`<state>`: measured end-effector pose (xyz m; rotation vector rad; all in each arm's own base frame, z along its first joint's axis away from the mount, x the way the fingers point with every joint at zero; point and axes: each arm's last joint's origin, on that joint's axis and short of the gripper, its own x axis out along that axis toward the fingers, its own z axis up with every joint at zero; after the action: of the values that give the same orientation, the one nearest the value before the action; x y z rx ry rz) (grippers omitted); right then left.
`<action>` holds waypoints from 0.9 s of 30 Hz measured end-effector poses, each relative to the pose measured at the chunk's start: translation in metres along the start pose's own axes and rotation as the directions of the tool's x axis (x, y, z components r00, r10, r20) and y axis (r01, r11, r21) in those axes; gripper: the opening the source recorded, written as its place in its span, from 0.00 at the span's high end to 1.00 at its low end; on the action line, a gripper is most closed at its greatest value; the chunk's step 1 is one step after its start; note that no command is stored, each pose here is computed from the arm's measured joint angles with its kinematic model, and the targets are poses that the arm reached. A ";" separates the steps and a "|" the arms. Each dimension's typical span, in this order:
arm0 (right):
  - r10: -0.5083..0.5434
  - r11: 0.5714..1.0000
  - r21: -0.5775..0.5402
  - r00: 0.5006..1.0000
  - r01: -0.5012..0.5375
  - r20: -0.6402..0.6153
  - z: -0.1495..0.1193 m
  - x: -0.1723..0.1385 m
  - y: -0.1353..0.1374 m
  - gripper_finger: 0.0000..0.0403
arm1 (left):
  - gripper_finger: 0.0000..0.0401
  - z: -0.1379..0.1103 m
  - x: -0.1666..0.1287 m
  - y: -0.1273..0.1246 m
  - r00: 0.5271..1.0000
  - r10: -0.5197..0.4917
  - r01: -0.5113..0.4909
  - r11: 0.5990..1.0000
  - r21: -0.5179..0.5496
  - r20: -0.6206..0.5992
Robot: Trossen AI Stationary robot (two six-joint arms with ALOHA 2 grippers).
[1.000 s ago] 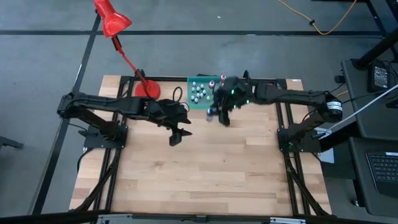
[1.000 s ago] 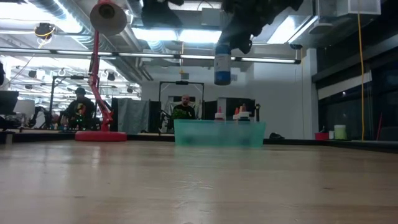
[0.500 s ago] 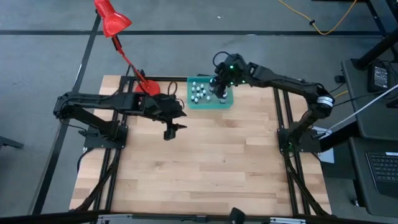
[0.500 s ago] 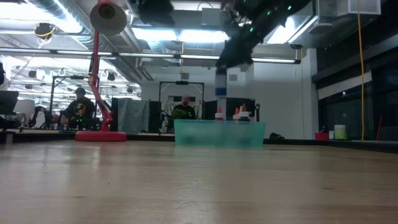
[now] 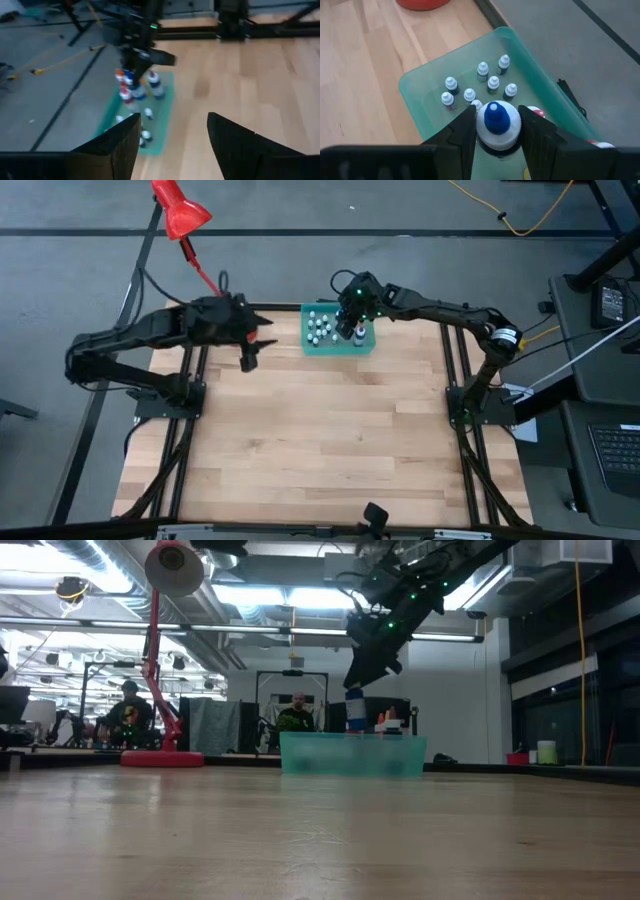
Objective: Pick & Place food coloring
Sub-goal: Put the large blue food coloring bottle into the green bin
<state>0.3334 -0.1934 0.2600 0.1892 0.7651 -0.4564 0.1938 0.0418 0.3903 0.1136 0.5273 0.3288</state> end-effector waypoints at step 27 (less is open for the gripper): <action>0.080 0.996 0.041 0.996 -0.078 -0.049 -0.035 0.028 -0.014 0.68 | 0.47 0.000 -0.009 0.017 0.995 0.091 -0.090 0.995 -0.047 0.030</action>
<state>0.3229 -0.2040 0.2155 0.2676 0.7959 -0.3925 0.1817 0.0553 0.3975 0.0989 0.4831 0.4266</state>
